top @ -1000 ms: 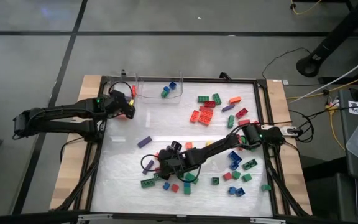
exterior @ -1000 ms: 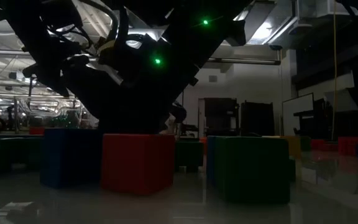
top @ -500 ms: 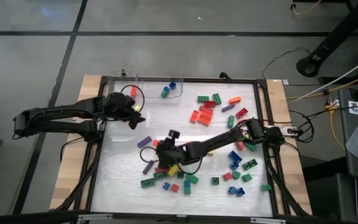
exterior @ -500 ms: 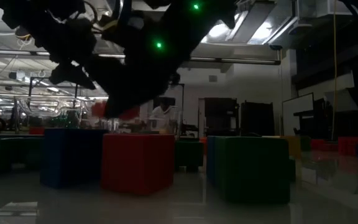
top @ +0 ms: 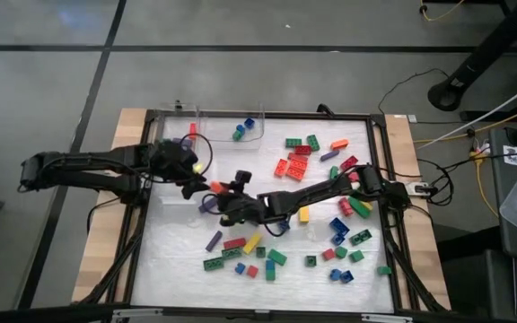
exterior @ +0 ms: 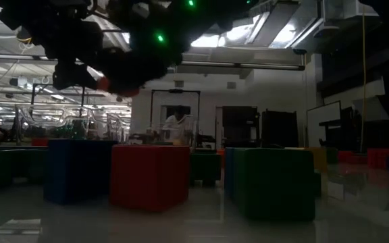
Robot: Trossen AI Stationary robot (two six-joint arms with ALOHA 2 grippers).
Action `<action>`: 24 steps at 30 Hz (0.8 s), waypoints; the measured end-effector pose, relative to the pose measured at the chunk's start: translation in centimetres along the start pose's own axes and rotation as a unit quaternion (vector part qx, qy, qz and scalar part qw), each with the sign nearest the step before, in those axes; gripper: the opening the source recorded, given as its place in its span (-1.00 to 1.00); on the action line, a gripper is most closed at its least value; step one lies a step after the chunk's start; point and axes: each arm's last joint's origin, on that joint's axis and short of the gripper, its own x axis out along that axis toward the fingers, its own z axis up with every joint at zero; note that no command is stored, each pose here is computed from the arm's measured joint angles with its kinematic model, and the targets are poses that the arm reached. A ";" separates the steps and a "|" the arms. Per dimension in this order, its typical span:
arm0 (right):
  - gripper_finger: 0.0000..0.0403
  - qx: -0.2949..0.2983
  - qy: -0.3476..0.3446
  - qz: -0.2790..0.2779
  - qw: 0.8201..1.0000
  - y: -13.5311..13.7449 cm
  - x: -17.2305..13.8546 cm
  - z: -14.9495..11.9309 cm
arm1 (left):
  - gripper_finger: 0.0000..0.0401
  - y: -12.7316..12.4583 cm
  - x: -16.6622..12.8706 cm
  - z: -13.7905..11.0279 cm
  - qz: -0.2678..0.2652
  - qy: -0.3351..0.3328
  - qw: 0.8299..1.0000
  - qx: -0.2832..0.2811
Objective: Sort blocks by size
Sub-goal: Put the large orange game piece into the left transparent bin
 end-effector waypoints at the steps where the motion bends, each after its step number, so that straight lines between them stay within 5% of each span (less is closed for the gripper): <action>1: -0.24 -0.001 -0.010 0.000 1.000 -0.1 0.0 0.2 | 0.05 -0.1 0.0 0.0 -0.004 0.001 1.000 0.002; 16: -0.24 -0.021 -0.089 0.005 0.996 -0.3 -0.2 2.0 | 0.03 -1.6 0.1 0.0 -0.050 -0.020 0.998 0.036; 24: -0.24 -0.026 -0.088 -0.001 0.996 -0.4 -0.1 2.0 | -0.42 -1.8 0.1 0.2 -0.047 -0.038 0.997 0.044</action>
